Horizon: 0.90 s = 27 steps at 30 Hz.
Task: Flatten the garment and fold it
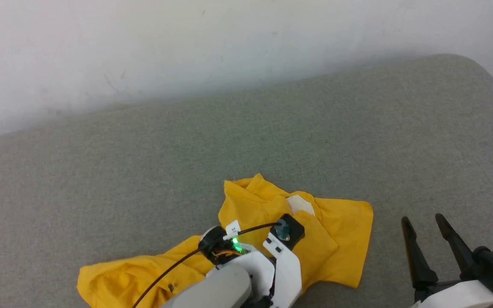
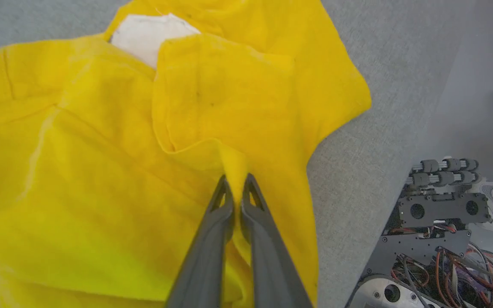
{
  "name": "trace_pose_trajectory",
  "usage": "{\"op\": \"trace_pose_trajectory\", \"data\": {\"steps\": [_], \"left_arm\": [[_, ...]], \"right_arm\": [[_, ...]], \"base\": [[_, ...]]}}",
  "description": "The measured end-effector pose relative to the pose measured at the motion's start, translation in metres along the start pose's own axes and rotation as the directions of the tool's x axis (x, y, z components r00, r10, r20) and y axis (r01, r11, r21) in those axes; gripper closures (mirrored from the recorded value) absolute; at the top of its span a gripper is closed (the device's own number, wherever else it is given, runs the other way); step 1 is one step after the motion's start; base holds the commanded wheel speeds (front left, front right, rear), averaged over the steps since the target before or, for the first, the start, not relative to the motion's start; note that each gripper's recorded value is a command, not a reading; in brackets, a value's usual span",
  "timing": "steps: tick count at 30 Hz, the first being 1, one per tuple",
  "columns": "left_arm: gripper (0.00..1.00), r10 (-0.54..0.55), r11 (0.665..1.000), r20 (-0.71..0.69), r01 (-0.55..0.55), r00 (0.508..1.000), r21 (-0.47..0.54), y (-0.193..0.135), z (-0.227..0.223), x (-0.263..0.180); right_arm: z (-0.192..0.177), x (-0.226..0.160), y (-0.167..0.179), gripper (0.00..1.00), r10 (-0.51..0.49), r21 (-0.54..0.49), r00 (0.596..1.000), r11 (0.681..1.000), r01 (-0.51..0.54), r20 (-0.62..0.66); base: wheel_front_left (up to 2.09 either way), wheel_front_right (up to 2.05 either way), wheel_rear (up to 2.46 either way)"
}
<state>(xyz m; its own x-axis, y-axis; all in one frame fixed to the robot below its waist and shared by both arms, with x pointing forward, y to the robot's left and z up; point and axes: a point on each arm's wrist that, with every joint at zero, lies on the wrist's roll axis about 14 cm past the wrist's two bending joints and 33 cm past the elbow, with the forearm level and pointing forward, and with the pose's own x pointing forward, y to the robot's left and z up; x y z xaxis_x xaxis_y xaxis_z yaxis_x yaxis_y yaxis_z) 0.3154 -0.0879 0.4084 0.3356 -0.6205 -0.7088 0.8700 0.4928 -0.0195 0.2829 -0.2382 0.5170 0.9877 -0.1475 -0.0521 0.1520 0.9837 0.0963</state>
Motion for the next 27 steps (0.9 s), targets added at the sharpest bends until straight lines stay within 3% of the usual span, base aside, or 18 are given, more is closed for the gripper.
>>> {"op": "trace_pose_trajectory", "data": {"steps": [6,10,12,15,17,20,23,27], "left_arm": [[1.0,0.062,0.998,0.205,-0.061,0.977,-0.014,0.021,0.044,-0.009],[1.0,0.192,0.981,0.404,-0.177,0.895,-0.074,0.058,0.085,-0.04],[1.0,0.305,0.952,0.464,-0.27,0.832,-0.142,0.091,0.093,-0.062],[1.0,0.51,0.86,0.483,-0.427,0.712,-0.279,0.151,0.083,-0.103],[1.0,0.638,0.77,0.431,-0.514,0.638,-0.379,0.185,0.057,-0.127],[1.0,0.777,0.613,0.251,-0.602,0.577,-0.512,0.218,-0.013,-0.148],[1.0,0.819,0.492,0.064,-0.639,0.571,-0.592,0.217,-0.084,-0.152],[1.0,0.764,0.425,-0.115,-0.63,0.635,-0.65,0.184,-0.148,-0.137]], "right_arm": [[-0.003,0.002,-0.005,0.0,-0.012,0.0,1.0,1.0,0.012,-0.009],[-0.001,0.005,-0.001,0.0,0.004,0.002,1.0,1.0,-0.004,-0.001],[0.0,0.006,0.002,0.0,0.014,0.003,1.0,1.0,-0.014,0.004],[0.001,0.008,0.005,0.0,0.025,0.004,1.0,1.0,-0.025,0.009],[0.001,0.01,0.007,0.0,0.034,0.008,0.999,0.999,-0.034,0.008],[-0.002,0.012,0.01,0.0,0.041,0.013,0.999,0.999,-0.041,-0.002],[-0.006,0.013,0.01,0.0,0.043,0.017,0.999,0.999,-0.043,-0.013],[-0.01,0.016,0.012,0.0,0.048,0.016,0.998,0.999,-0.048,-0.028]], "base": [[0.0,0.0,0.0],[0.0,0.0,0.0],[0.0,0.0,0.0],[0.0,0.0,0.0],[0.0,0.0,0.0],[0.0,0.0,0.0],[0.0,0.0,0.0],[0.0,0.0,0.0]]}}
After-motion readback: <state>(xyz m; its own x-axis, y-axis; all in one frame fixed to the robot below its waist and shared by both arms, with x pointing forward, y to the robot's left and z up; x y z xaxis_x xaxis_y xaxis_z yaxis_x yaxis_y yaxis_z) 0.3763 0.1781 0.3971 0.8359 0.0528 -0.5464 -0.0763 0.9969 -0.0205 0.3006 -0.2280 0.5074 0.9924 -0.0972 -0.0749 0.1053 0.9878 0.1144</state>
